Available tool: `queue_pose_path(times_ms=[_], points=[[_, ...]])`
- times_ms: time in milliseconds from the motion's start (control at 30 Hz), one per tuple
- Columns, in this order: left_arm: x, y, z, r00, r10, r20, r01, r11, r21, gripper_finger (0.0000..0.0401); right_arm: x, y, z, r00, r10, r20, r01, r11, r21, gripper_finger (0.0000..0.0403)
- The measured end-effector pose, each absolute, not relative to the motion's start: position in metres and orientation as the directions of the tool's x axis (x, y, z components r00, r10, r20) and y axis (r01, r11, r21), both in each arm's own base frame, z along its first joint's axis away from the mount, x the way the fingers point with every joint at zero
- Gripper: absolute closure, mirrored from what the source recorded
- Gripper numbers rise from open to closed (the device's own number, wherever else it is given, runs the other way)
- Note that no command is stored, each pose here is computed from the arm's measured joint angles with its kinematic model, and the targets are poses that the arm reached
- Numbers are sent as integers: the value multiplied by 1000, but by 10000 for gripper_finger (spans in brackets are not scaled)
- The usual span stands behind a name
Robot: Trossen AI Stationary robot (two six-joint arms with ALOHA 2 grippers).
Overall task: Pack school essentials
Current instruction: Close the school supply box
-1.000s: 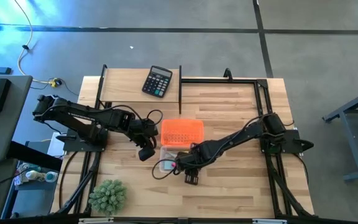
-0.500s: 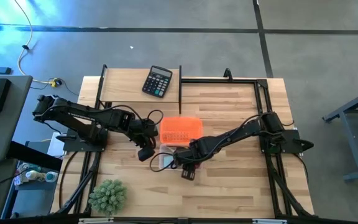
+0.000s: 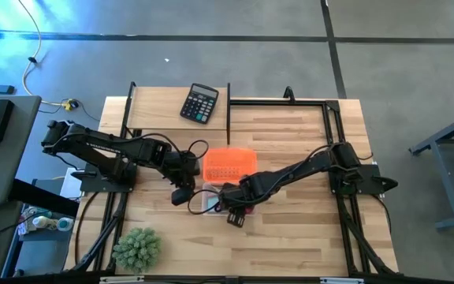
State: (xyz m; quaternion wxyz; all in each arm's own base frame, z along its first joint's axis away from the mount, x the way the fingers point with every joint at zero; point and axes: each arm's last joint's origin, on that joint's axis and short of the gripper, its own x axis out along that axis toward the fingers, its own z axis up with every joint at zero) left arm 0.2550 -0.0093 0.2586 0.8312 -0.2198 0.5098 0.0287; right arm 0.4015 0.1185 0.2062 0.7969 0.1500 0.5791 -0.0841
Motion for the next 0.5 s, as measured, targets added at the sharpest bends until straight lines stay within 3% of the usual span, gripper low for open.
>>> queue_pose_path(times_ms=[267,500], points=[[249,-9,256,422,-175,-889,-220,932,-288,211,394,114,218,318,-32,-947,371,924,94,232],[248,-9,255,412,-155,-898,-195,947,-253,211,378,100,245,324,-173,-930,447,894,-11,232]])
